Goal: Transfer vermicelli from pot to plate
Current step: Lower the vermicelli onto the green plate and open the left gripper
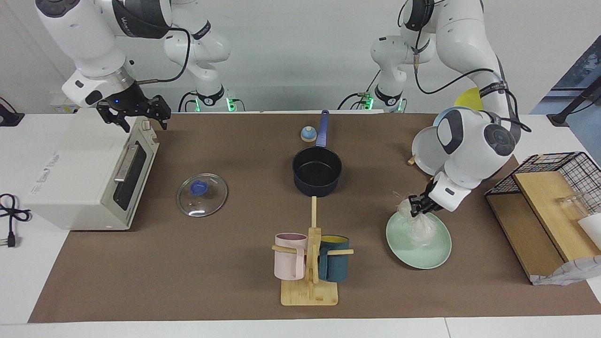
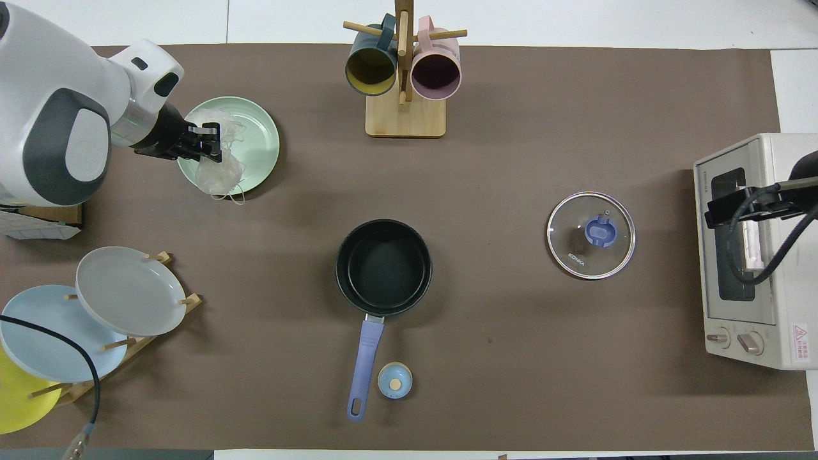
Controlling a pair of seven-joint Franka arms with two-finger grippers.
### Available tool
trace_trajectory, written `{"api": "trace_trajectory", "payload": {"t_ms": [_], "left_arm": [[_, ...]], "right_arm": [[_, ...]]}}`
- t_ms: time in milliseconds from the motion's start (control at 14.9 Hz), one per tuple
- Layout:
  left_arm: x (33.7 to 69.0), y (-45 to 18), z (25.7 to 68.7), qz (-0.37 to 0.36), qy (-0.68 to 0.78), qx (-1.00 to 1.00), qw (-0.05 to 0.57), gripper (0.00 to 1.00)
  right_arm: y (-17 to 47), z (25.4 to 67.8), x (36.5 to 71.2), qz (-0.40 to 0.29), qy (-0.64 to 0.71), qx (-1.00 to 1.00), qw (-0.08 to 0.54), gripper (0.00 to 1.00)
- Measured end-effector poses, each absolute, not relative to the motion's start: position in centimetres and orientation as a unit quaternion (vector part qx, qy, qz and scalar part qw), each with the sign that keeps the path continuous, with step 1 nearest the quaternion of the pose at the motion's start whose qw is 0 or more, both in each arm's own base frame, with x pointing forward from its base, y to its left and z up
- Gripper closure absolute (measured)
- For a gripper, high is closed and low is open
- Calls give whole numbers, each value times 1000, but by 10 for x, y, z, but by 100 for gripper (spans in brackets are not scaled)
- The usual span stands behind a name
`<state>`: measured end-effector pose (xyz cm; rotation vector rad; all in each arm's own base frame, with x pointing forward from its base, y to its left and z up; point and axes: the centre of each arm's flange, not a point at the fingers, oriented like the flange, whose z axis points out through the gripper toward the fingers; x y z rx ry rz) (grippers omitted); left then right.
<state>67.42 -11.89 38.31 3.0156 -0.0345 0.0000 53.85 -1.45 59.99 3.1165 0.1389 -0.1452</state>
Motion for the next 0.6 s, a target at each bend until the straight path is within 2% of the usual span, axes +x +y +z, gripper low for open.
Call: {"api": "trace_trajectory", "payload": {"t_ms": [201, 603], "left_arm": [[683, -119, 354, 12, -42, 998, 52, 79], [681, -116, 324, 61, -76, 994, 51, 79]], "right_arm": [[-14, 600, 539, -46, 45, 998, 9, 0], [-13, 600, 539, -46, 45, 998, 9, 0]]}}
